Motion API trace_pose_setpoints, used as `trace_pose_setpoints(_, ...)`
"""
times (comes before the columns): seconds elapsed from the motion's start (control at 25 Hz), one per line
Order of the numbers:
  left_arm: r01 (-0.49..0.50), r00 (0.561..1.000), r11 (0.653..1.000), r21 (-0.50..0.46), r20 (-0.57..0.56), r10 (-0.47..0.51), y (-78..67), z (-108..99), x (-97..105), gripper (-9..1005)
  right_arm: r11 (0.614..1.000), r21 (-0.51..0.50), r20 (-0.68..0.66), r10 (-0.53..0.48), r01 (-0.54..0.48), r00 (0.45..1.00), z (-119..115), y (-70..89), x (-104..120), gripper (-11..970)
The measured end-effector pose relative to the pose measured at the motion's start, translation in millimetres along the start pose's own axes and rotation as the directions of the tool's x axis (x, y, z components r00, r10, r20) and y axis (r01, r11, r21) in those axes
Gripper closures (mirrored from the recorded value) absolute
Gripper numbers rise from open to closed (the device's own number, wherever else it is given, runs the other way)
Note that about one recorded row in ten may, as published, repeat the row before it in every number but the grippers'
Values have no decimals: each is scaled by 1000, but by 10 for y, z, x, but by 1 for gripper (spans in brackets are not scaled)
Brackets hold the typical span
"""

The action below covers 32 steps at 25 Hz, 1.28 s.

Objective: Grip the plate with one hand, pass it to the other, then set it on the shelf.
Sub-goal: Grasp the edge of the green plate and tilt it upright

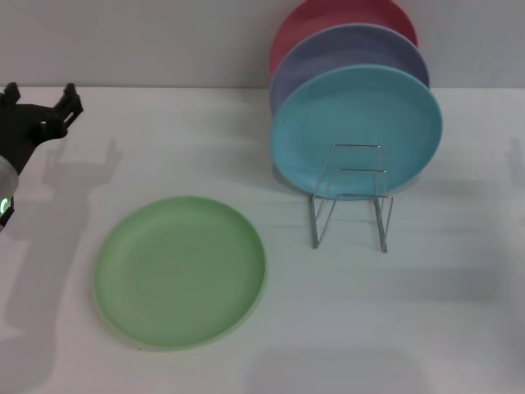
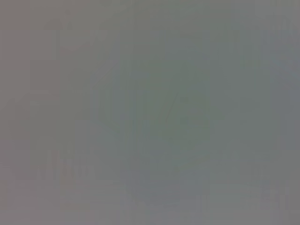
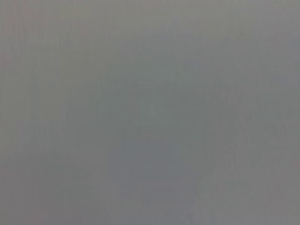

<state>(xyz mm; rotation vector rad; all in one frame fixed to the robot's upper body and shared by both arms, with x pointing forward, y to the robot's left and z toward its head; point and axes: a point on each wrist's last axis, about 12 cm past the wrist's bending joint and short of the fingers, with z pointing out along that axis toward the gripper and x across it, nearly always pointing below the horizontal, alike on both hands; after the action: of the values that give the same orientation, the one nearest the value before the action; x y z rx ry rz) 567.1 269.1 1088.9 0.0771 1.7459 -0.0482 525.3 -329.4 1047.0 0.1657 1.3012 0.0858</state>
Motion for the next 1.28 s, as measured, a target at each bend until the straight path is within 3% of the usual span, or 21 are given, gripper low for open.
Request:
trace_pose_setpoints(0.24, 12, 994, 998, 59, -110, -5, -7, 23, -195, 188, 1000, -8, 5, -4, 4, 1000, 44, 10, -13, 294)
trace_pose_setpoints(0.48, 129, 950, 977, 170, -304, -73, 85, -26, -342, 190, 1000, -16, 11, -5, 5, 1000, 88, 27, -26, 294)
trace_pose_setpoints(0.64, 245, 880, 953, 179, -454, -141, 206, -96, -410, 192, 1000, -22, 16, -8, 9, 1000, 121, 33, -38, 294)
trace_pose_setpoints(0.76, 277, 824, 946, 167, -548, -144, 256, -168, -459, 193, 1000, -27, 20, -11, 11, 1000, 151, 38, -50, 295)
trace_pose_setpoints(0.88, 240, 768, 958, 157, -634, -88, 222, -242, -500, 194, 999, -33, 21, -25, 26, 999, 195, 34, -63, 294)
trace_pose_setpoints(0.92, 240, 768, 958, 157, -634, -88, 222, -242, -500, 195, 999, -33, 21, -25, 26, 999, 195, 34, -63, 294)
trace_pose_setpoints(0.96, 212, 733, 966, 147, -678, -58, 199, -276, -511, 195, 999, -35, 21, -28, 28, 999, 204, 34, -66, 294)
trace_pose_setpoints(1.04, 206, 719, 968, 143, -693, -50, 191, -289, -512, 196, 999, -38, 25, -33, 34, 999, 229, 27, -79, 294)
trace_pose_setpoints(1.08, 196, 679, 970, 143, -734, -28, 139, -327, -525, 208, 998, -40, 28, -38, 39, 999, 249, 14, -93, 295)
trace_pose_setpoints(1.16, 194, 668, 970, 143, -744, -24, 123, -336, -529, 231, 998, -42, 31, -42, 43, 999, 269, 8, -104, 295)
trace_pose_setpoints(1.28, 187, 618, 972, 145, -787, -2, 25, -354, -537, 231, 998, -42, 32, -46, 48, 998, 280, -7, -114, 295)
